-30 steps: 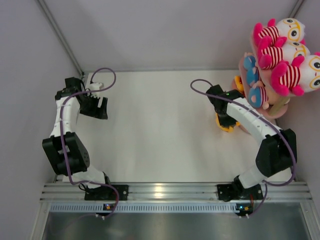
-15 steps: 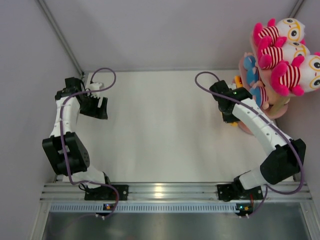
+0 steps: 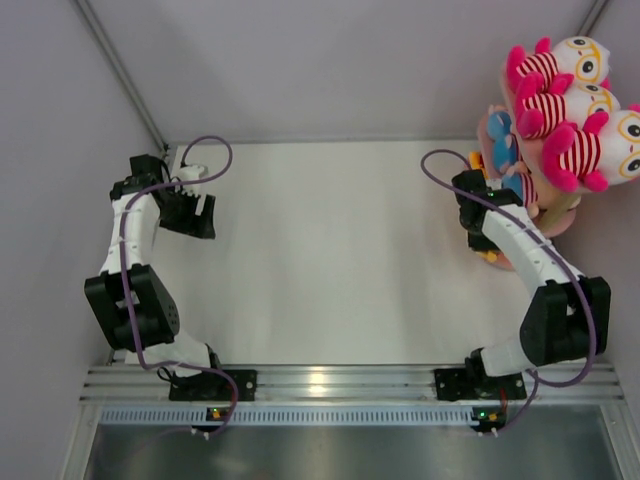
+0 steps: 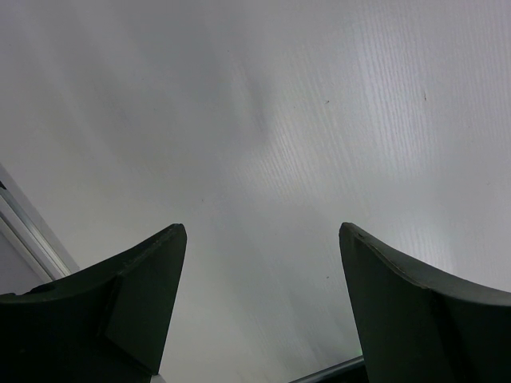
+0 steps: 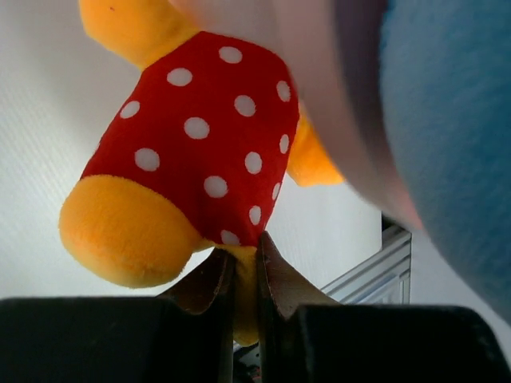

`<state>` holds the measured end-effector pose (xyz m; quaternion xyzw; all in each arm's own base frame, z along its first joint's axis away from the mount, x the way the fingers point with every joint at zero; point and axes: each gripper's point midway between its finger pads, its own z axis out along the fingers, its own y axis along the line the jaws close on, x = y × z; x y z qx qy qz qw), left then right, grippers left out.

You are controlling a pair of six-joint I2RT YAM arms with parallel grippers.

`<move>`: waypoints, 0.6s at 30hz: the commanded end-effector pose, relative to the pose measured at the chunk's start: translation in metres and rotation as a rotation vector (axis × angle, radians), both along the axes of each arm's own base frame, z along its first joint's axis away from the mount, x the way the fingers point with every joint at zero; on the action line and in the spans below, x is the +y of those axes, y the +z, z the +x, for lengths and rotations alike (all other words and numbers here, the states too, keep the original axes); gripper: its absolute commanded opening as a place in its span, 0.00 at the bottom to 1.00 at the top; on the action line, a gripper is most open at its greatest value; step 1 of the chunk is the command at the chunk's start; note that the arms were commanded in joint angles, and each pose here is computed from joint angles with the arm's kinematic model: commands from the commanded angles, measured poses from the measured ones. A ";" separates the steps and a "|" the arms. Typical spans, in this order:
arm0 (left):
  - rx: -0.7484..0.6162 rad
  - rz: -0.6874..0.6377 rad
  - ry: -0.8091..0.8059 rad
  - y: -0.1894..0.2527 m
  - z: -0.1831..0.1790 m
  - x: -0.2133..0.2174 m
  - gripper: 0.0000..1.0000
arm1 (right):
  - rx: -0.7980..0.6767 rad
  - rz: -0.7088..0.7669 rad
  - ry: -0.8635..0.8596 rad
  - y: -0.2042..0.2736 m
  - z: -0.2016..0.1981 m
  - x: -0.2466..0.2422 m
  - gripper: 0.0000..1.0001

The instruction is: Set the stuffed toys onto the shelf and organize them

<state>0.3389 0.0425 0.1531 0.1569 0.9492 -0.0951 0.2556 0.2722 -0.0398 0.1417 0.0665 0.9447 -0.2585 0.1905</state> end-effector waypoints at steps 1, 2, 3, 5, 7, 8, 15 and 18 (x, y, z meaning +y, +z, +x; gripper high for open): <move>-0.045 0.003 -0.019 0.014 0.000 0.000 0.83 | -0.136 -0.055 -0.042 0.010 0.031 -0.023 0.00; -0.045 0.003 -0.020 0.014 0.000 -0.001 0.83 | -0.144 -0.077 -0.052 0.009 0.033 -0.027 0.00; -0.043 0.006 -0.021 0.014 0.000 0.000 0.83 | -0.165 -0.088 -0.055 0.010 0.040 -0.029 0.00; -0.042 0.007 -0.019 0.014 0.000 0.000 0.83 | -0.169 -0.106 -0.076 0.006 0.045 -0.035 0.00; -0.041 0.010 -0.017 0.013 -0.001 0.000 0.83 | -0.193 -0.098 -0.096 0.002 0.052 -0.035 0.00; -0.041 0.010 -0.016 0.013 0.000 0.001 0.83 | -0.202 -0.095 -0.104 0.002 0.054 -0.035 0.00; -0.040 0.008 -0.015 0.013 0.001 0.001 0.83 | -0.242 -0.083 -0.139 -0.014 0.050 -0.033 0.00; -0.034 0.006 -0.016 0.011 0.001 0.001 0.83 | -0.257 -0.107 -0.153 -0.012 0.049 -0.039 0.10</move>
